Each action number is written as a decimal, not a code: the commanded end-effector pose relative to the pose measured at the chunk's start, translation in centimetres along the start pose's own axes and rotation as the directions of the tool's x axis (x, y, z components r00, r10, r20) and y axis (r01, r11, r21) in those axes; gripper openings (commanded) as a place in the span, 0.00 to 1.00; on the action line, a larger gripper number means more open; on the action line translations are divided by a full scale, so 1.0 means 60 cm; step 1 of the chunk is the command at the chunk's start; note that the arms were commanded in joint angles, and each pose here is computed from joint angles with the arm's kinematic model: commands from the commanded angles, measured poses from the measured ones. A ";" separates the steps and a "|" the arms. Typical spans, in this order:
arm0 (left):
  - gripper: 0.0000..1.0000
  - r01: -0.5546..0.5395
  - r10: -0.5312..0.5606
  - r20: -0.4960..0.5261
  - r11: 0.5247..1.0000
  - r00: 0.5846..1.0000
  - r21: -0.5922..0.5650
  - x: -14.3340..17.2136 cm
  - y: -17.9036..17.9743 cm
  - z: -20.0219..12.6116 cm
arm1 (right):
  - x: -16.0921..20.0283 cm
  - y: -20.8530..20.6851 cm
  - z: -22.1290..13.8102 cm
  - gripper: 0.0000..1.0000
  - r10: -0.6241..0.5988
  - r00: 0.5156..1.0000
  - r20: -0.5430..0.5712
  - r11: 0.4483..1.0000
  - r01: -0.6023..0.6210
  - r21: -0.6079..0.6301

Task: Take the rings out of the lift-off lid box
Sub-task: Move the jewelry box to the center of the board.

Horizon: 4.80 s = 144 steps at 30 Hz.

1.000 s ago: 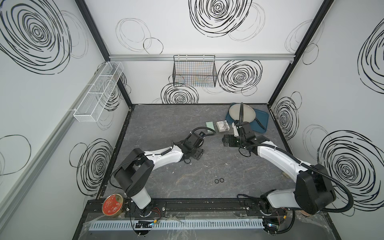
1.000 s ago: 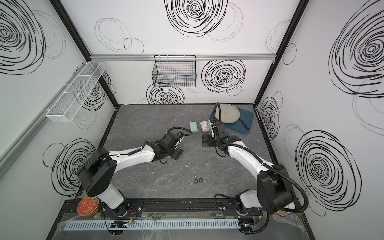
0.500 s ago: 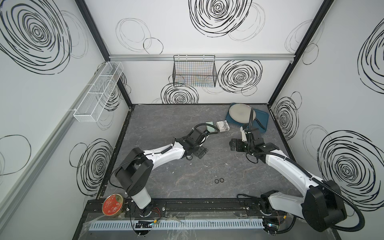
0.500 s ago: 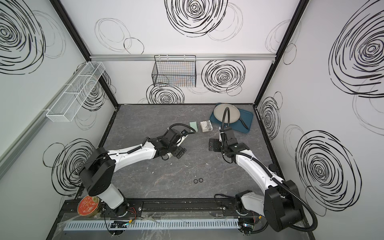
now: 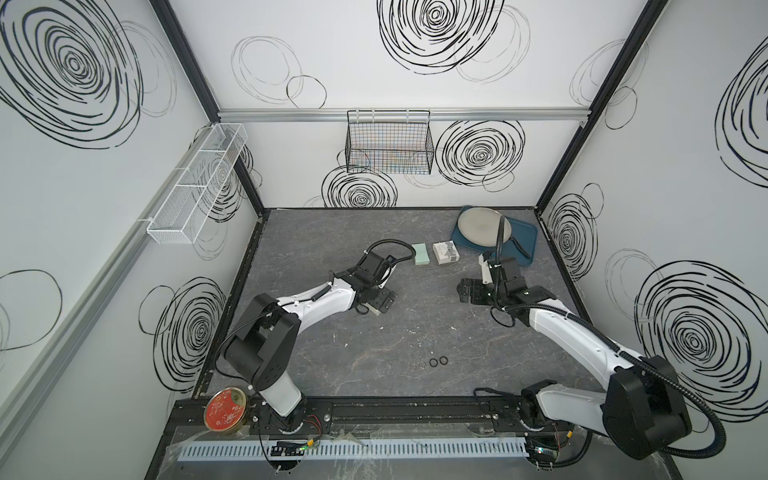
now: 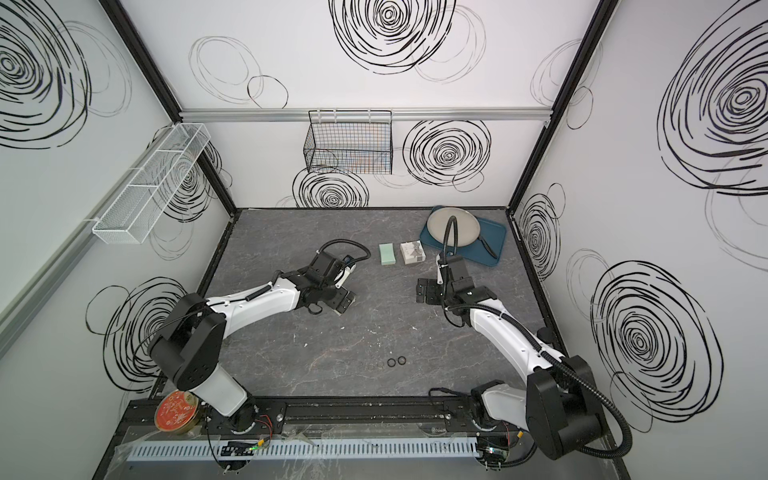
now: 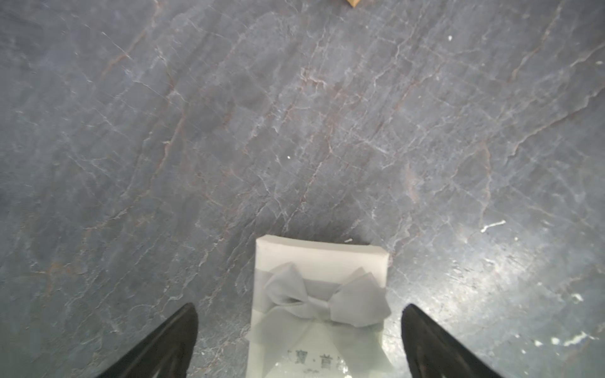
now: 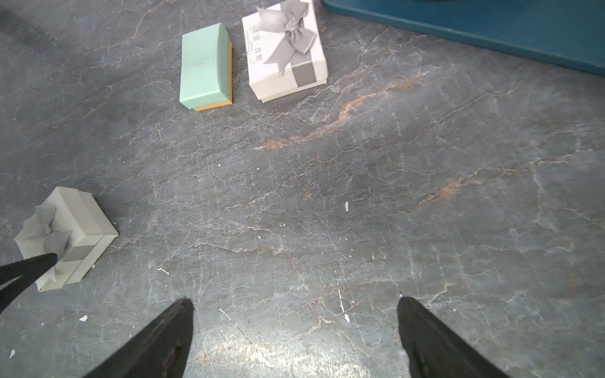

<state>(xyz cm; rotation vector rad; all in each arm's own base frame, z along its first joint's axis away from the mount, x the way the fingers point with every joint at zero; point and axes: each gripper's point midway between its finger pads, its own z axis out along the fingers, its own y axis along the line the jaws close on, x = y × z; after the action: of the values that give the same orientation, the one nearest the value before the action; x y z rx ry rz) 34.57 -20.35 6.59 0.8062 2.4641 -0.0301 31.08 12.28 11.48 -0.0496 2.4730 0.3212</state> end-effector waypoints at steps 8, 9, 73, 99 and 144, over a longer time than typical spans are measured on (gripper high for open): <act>1.00 -0.002 0.005 -0.079 0.999 0.997 0.039 0.024 -0.014 0.025 | -0.021 0.012 0.007 1.00 0.003 1.000 -0.001 1.000 -0.003 -0.018; 1.00 -0.001 0.004 -0.089 1.000 0.996 0.029 0.026 -0.012 0.028 | -0.021 0.012 0.008 1.00 0.004 1.000 -0.006 1.000 -0.004 -0.016; 0.78 -0.548 0.555 0.065 0.786 0.829 0.284 -0.118 -0.336 0.058 | -0.023 -0.063 -0.056 1.00 0.055 0.998 0.044 0.996 -0.057 0.068; 0.81 -0.467 0.485 0.018 0.830 0.874 0.304 -0.085 -0.296 0.109 | -0.021 -0.067 -0.046 1.00 0.051 0.998 0.041 0.996 -0.054 0.075; 1.00 -0.058 -0.023 0.648 0.993 0.762 0.103 0.014 -0.080 -0.196 | 0.022 0.125 0.066 1.00 0.135 0.980 -0.147 0.991 -0.135 0.011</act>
<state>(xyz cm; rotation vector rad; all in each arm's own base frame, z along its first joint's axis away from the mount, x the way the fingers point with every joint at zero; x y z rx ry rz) 25.36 -20.25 12.26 0.7607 1.9543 -0.2829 31.18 20.44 9.86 -0.0300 2.6190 0.4156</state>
